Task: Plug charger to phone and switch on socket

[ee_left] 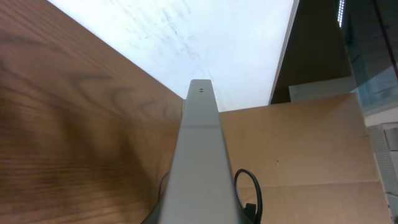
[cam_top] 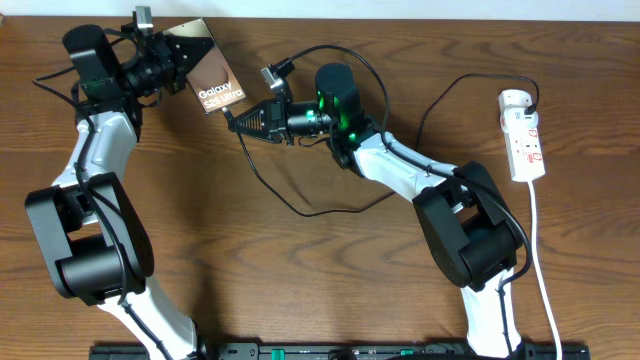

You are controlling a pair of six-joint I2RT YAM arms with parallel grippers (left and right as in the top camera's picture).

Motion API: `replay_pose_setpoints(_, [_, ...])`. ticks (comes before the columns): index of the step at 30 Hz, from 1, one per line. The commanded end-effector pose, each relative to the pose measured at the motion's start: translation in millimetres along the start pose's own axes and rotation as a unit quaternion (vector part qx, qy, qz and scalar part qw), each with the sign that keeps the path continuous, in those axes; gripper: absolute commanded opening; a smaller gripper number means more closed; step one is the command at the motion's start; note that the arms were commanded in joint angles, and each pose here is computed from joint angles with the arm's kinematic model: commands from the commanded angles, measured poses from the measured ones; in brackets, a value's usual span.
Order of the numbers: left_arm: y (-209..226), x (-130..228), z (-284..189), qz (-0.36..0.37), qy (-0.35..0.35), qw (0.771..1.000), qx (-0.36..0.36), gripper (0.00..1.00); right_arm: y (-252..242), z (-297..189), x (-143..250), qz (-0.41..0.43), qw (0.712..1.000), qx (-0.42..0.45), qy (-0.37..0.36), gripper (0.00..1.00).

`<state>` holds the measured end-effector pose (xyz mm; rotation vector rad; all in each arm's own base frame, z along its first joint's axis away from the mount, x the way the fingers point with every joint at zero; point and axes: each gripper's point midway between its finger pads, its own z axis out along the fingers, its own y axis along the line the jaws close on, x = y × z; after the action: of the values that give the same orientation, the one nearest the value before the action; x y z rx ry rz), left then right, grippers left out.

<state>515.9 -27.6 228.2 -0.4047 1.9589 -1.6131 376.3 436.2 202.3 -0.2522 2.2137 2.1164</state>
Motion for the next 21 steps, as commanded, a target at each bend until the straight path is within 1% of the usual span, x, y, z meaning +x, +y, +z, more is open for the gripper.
replay_pose_setpoints(1, [-13,13,4,0.008,0.038,0.999,0.023,0.07,-4,-1,-20,0.006,0.998,0.011,-0.055,0.01])
replay_pose_setpoints(21, [-12,12,3,0.014,0.034,0.999,0.022,0.07,-5,-11,-27,0.003,0.998,0.011,-0.057,0.01])
